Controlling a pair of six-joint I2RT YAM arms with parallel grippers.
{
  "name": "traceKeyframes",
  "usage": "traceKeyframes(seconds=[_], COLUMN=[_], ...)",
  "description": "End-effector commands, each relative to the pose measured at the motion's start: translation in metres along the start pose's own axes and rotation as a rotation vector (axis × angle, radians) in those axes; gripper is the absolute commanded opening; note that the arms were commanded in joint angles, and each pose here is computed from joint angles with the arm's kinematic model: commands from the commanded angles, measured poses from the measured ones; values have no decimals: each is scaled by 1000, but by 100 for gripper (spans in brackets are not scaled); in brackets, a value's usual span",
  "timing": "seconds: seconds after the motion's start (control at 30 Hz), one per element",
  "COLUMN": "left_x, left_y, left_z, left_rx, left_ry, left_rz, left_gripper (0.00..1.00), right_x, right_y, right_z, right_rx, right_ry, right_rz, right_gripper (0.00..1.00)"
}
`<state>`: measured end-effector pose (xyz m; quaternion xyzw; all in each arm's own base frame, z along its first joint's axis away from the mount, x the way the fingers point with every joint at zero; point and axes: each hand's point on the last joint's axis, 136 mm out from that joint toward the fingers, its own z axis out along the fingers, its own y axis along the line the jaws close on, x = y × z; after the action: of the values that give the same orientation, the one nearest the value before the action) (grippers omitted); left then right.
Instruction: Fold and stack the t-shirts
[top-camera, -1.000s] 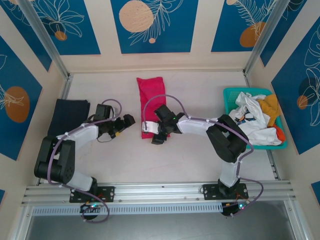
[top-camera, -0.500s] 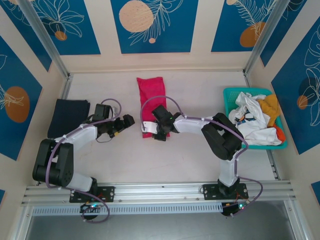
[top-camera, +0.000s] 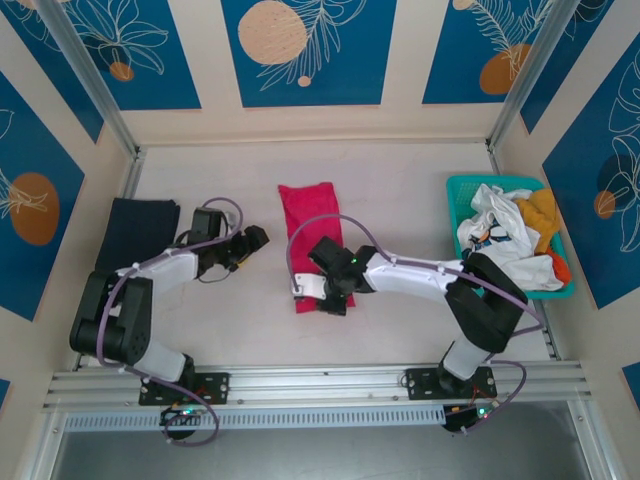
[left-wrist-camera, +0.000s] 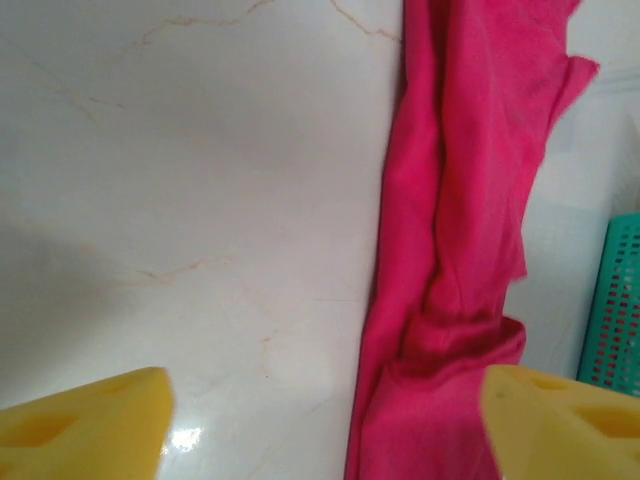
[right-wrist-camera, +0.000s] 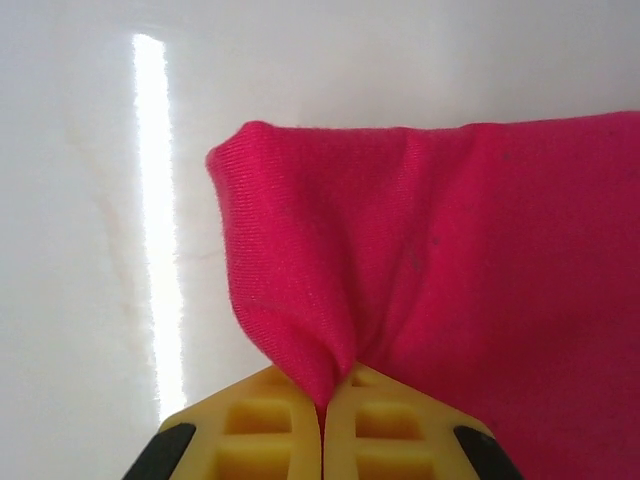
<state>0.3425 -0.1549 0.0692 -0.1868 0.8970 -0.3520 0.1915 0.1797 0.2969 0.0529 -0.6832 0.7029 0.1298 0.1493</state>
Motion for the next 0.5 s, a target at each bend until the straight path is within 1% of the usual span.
traceKeyframes(seconds=[0.0,0.07,0.1,0.2,0.23,0.37,0.47], left_x=[-18,-26,-30,-42,-45,-53,-55], left_y=[-20,-25,-29,-36,-40,-53,-56], left_z=[12,22,28,49,56,81,98], left_rx=[43,41,43,44,50,62,44], left_ry=[-29,-28,-25,-7,1,33,47], left_rz=[12,21,31,38,43,55,62], left_gripper=[68,61,55,49,44,39,32], right_x=[8,9,9,8,8,3,-1], right_y=[29,34,35,34,33,27,24], right_z=[-14,-19,-21,-26,-26,-28,-28], right_rx=[-69,-70,-68,-59,-55,-47,-45], right_ry=[13,8,5,0,0,-17,-24], right_rz=[63,65,68,69,68,75,77], right_gripper=[0,0,0,0,0,0,0])
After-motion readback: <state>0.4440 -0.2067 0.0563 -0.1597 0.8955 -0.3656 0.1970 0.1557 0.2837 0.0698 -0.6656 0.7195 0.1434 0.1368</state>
